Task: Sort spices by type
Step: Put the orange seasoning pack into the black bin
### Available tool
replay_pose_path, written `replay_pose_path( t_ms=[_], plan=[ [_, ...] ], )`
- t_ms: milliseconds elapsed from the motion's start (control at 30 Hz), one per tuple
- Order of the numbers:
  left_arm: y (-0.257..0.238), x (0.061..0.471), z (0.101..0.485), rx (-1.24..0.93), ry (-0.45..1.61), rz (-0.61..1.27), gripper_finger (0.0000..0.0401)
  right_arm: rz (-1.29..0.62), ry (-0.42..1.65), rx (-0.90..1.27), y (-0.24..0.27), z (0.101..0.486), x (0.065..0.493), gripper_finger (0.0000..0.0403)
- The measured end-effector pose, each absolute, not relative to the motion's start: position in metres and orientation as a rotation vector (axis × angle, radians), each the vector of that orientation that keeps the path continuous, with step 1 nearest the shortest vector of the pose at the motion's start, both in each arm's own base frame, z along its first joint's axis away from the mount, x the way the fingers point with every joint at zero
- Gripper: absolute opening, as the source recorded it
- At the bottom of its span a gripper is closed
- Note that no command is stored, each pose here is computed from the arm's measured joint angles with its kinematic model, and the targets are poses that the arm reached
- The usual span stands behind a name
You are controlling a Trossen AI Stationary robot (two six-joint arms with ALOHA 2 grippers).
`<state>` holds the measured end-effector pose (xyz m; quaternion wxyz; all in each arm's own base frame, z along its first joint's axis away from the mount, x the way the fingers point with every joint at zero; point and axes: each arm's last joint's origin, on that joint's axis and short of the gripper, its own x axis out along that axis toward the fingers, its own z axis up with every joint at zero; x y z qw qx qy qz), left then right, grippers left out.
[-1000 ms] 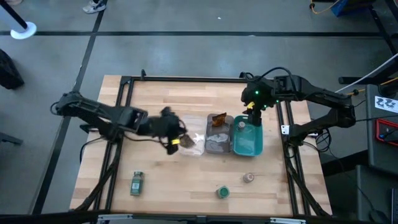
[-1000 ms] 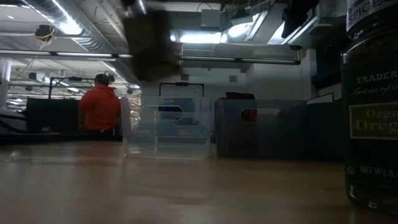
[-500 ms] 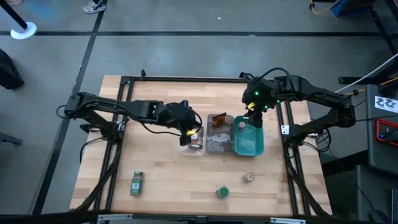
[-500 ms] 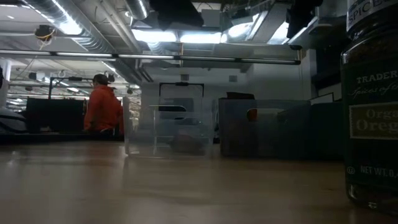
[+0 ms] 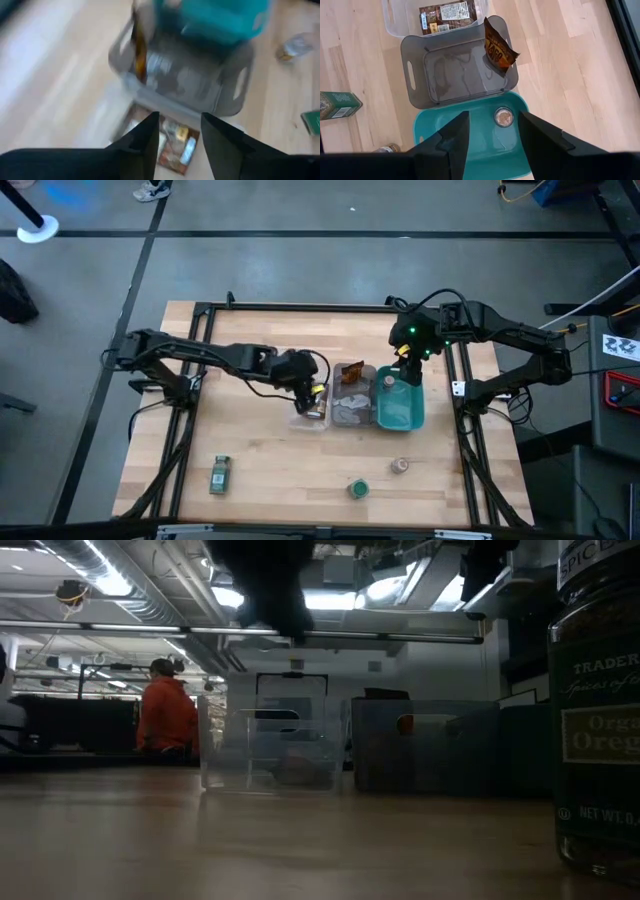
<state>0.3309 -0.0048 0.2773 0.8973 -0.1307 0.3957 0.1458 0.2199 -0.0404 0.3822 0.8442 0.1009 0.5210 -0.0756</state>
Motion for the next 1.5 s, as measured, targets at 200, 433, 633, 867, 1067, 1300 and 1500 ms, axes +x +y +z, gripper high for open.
replay_pose_path(
  t_ms=[200,433,633,867,1067,1300,1500],
  plan=[
    [-0.006,0.340,0.245,-0.519,0.947,0.414,0.0143,-0.160,1.099,0.212,-0.041,0.382,0.220,0.0170],
    [-0.014,0.353,0.215,-0.235,1.086,0.182,0.0143,-0.156,1.089,0.204,-0.041,0.382,0.221,0.0170],
    [-0.022,0.358,0.198,0.029,1.145,0.016,0.0143,-0.156,1.089,0.203,-0.041,0.382,0.221,0.0170],
    [-0.030,0.363,0.185,0.160,1.160,-0.079,0.0143,-0.155,1.089,0.202,-0.041,0.382,0.221,0.0170],
    [-0.030,0.365,0.180,0.171,1.167,-0.077,0.0143,-0.155,1.088,0.202,-0.041,0.382,0.221,0.0170],
    [-0.030,0.370,0.167,0.209,1.178,-0.092,0.0143,-0.155,1.087,0.202,-0.041,0.382,0.222,0.0170],
    [-0.028,0.372,0.165,0.254,1.174,-0.028,0.0143,-0.154,1.087,0.201,-0.041,0.383,0.222,0.0170]
  ],
)
